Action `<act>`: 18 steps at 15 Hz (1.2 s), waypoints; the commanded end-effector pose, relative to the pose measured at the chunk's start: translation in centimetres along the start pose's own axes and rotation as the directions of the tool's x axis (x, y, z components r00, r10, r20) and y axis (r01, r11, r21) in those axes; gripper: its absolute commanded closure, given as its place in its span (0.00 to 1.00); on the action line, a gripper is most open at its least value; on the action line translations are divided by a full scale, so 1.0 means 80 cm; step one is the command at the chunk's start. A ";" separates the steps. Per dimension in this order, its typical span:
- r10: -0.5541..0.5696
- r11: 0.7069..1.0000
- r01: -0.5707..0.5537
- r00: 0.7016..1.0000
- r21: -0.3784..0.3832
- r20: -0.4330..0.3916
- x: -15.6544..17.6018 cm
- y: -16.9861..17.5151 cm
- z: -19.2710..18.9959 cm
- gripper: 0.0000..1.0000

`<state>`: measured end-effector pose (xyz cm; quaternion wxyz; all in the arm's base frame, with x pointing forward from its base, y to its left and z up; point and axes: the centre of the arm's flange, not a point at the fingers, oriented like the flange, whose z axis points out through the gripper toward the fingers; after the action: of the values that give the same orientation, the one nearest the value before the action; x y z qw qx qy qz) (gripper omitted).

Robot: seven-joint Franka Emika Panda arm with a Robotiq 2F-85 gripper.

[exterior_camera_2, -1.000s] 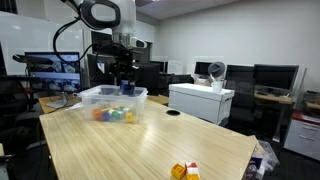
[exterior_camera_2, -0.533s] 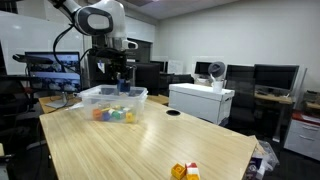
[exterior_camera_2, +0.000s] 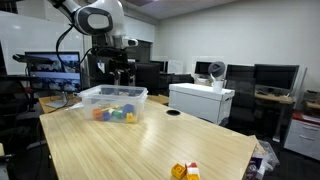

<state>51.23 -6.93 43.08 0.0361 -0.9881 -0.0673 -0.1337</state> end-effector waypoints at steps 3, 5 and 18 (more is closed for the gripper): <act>0.188 0.978 -0.191 0.981 -0.088 -0.050 0.025 0.132 -0.007 0.00; 0.275 0.950 -0.280 0.960 -0.138 -0.054 0.019 0.198 -0.005 0.00; 0.619 0.717 -0.543 0.784 -0.437 0.042 -0.131 0.417 0.058 0.00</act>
<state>47.87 -38.99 35.55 -0.1127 -0.9612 0.2472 -0.0473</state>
